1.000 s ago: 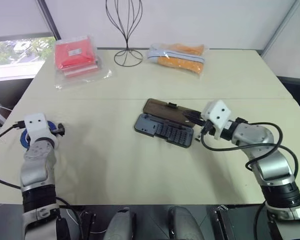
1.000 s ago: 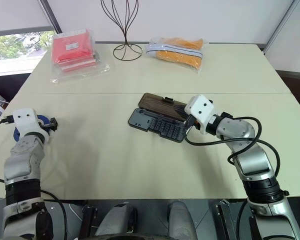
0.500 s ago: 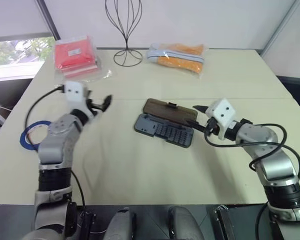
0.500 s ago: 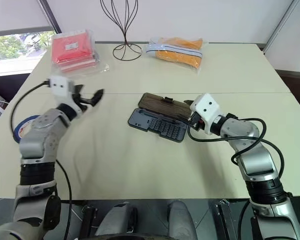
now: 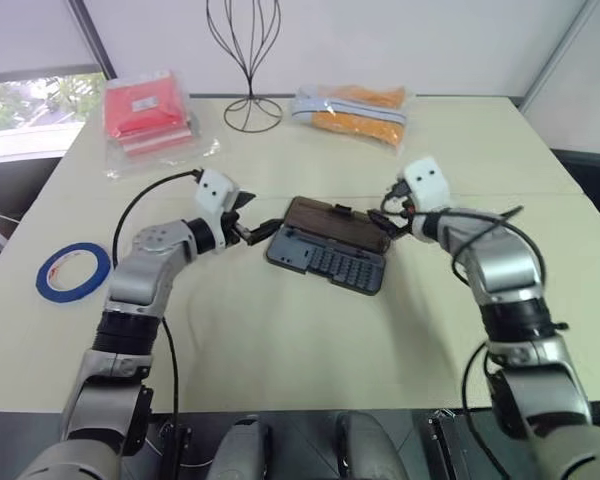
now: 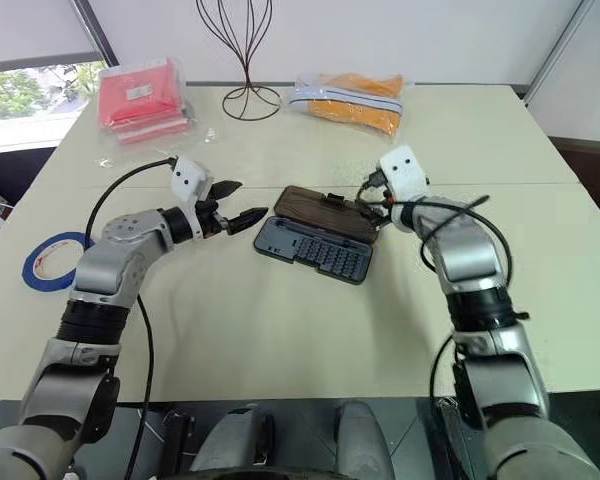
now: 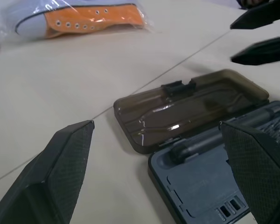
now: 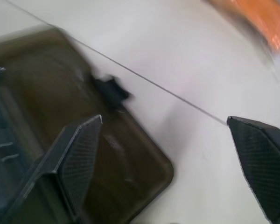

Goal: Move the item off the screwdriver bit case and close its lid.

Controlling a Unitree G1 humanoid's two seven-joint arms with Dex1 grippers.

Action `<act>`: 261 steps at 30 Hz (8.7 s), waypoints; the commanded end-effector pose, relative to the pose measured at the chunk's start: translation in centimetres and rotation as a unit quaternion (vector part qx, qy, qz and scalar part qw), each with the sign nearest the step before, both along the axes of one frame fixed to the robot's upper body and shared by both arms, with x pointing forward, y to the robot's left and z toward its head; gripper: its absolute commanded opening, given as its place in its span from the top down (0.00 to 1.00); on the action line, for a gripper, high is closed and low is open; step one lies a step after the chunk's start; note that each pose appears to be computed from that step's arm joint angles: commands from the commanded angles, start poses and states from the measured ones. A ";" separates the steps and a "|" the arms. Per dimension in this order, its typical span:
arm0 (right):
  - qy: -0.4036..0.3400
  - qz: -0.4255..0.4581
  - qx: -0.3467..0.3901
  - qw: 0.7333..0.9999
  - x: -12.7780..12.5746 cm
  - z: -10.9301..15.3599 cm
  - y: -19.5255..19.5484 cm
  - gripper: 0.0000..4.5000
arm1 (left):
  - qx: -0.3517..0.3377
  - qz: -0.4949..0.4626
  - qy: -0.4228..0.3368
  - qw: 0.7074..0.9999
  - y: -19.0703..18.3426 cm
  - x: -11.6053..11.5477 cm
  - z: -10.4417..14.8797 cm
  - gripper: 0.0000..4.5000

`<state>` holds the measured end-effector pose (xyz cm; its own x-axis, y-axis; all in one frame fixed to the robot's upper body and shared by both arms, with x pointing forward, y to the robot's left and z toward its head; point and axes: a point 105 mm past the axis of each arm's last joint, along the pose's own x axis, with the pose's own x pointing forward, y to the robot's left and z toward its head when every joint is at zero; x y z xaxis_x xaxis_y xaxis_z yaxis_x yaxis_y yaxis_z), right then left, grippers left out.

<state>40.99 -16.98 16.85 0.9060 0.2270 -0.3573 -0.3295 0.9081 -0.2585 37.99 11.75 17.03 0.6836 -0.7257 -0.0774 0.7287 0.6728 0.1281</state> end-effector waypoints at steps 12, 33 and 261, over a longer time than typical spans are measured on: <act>0.186 -0.115 0.061 0.974 -1.4 -3.3 -0.5 0.01 | 0.000 0.013 -0.023 1.000 0.9 -0.4 0.8 0.00; 0.218 -0.120 0.074 0.966 -1.4 -4.6 0.2 0.99 | -0.008 -0.090 -0.003 0.996 0.4 -4.2 1.5 0.00; -0.163 0.402 -0.394 0.810 -9.6 0.5 6.5 0.99 | -0.012 -0.138 0.169 0.976 1.9 -4.2 -5.7 1.00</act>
<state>31.61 -10.58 16.02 0.6360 0.5978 -0.4881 -0.5724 -0.0588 -0.8179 33.45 14.08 10.74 0.4159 -0.8759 -0.2445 0.8551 0.4682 -0.2226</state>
